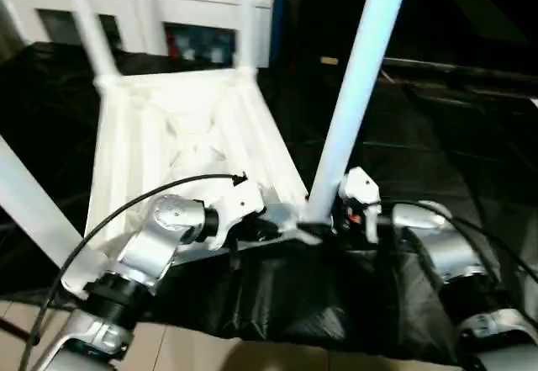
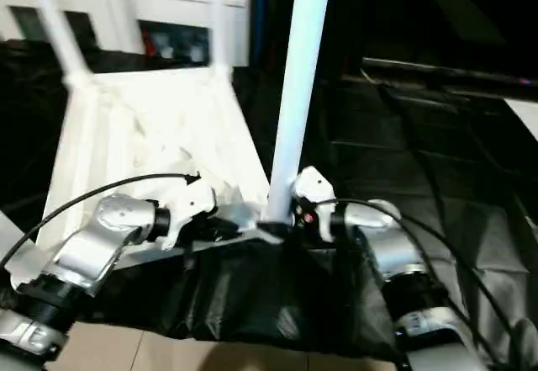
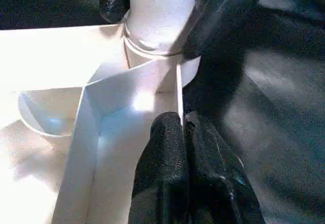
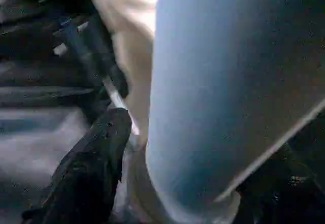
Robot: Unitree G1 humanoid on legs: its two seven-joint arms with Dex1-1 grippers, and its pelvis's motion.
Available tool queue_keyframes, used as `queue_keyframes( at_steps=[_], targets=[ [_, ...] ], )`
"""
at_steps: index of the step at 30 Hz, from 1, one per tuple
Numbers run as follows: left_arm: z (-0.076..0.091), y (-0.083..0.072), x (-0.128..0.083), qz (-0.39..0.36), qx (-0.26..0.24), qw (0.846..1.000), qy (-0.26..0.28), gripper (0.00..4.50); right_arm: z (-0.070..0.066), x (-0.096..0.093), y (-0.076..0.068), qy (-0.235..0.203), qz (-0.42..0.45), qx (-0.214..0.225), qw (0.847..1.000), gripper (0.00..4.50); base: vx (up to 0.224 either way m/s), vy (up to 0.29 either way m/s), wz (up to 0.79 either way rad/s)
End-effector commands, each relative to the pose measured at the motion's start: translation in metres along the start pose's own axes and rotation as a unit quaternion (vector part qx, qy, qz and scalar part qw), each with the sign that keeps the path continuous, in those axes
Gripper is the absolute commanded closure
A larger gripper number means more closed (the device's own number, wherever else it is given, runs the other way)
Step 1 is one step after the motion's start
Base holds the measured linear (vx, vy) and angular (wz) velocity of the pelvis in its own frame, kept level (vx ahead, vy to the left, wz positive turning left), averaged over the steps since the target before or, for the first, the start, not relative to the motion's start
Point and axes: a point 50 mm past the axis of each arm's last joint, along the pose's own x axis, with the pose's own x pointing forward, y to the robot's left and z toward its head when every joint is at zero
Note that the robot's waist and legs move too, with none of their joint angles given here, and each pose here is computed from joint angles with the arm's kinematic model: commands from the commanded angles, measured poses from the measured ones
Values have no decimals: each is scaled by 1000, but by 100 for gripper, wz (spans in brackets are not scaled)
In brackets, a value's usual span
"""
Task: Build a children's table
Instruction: Rotate leg to tighten
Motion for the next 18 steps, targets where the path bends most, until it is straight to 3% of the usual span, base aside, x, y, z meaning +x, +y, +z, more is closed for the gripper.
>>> queue_keyframes(
  at_steps=[1,8,12,13,18],
  targets=[
    [15,-8,9,-40,34,998,-28,450,-2,9,13,9,65,-3,998,135,0,0,0],
    [12,-13,1,-78,36,996,-24,450,-2,0,21,22,134,15,991,196,0,0,0],
    [11,-13,0,-80,37,996,-23,450,-2,0,24,21,148,18,989,208,0,0,0],
    [11,-13,0,-80,36,996,-23,450,-2,0,27,19,156,21,987,232,0,0,0],
    [12,-10,1,-60,33,997,-20,450,-4,4,31,14,155,24,988,247,0,0,0]
  ],
)
